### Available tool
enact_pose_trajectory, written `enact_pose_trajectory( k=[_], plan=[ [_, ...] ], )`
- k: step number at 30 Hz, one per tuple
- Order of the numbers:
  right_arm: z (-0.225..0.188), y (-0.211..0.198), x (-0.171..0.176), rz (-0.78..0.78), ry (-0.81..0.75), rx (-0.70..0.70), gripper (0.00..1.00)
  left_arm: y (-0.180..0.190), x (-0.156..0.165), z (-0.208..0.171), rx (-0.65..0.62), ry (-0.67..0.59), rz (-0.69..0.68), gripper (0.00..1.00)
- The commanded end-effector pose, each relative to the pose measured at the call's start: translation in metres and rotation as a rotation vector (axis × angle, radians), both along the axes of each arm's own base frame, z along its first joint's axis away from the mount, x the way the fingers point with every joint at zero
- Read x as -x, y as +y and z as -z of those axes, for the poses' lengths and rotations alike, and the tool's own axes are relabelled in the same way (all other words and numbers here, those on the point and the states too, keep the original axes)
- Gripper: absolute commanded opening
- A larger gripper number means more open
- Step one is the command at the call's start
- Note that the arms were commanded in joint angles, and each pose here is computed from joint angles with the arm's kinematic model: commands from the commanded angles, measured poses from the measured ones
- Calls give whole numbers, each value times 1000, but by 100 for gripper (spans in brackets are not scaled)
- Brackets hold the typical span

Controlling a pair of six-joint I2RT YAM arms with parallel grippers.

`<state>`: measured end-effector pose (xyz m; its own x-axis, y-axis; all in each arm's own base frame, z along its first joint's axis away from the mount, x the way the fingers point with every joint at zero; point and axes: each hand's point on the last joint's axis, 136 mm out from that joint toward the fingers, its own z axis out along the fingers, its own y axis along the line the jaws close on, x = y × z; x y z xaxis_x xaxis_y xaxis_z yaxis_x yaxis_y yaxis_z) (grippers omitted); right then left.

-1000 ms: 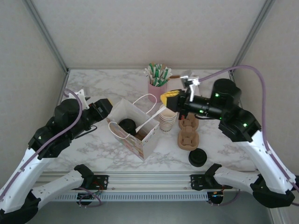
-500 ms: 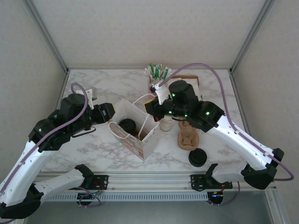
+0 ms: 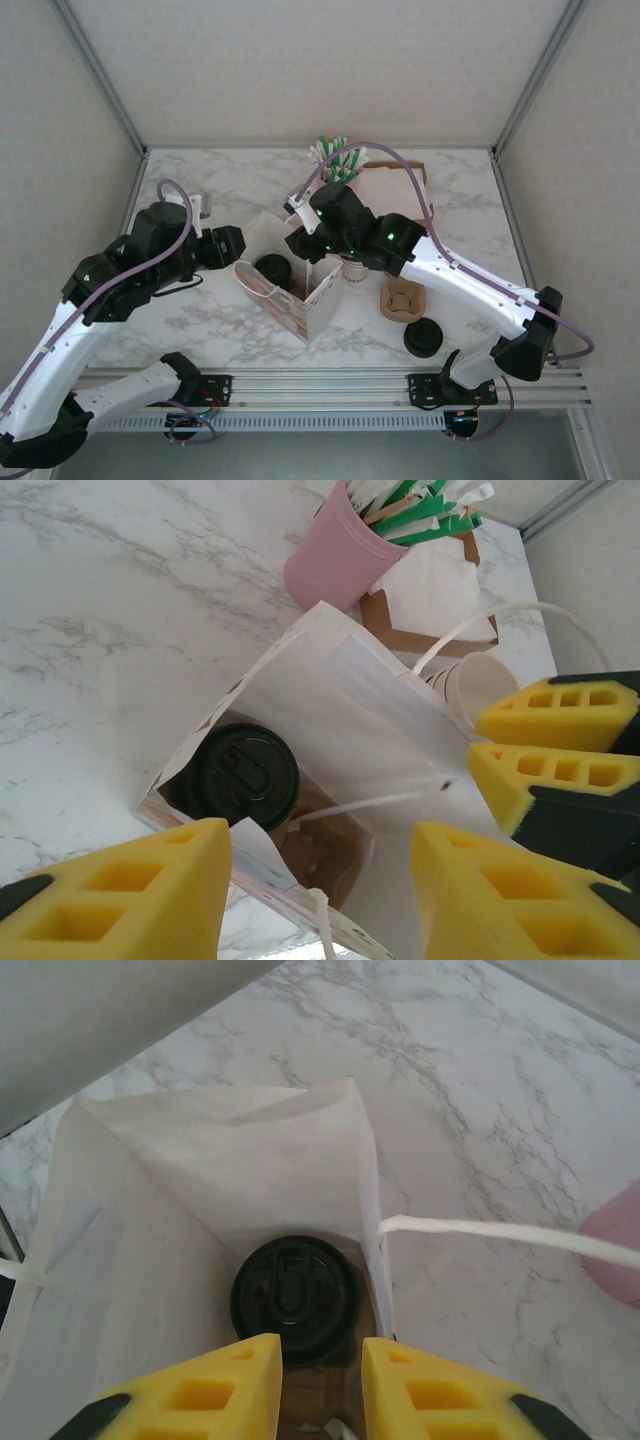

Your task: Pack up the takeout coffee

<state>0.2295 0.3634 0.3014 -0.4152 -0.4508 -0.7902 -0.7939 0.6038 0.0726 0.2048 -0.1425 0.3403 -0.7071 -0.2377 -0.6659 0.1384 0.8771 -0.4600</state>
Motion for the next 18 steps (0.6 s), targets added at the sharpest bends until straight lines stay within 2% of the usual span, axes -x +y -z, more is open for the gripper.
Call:
enact_pose_trajectory(
  k=[1,12,18],
  plan=[
    [-35,1,0,8,-65,-53,28,10,4,-3,-36,-37,-4,51],
    [-116,-33,6,61,-242,-225,33,17,6,-10,-23,-91,-18,52],
    [-145,-76,-7,222,-422,-268,34,27,5,-18,-6,-155,-61,53]
  ],
)
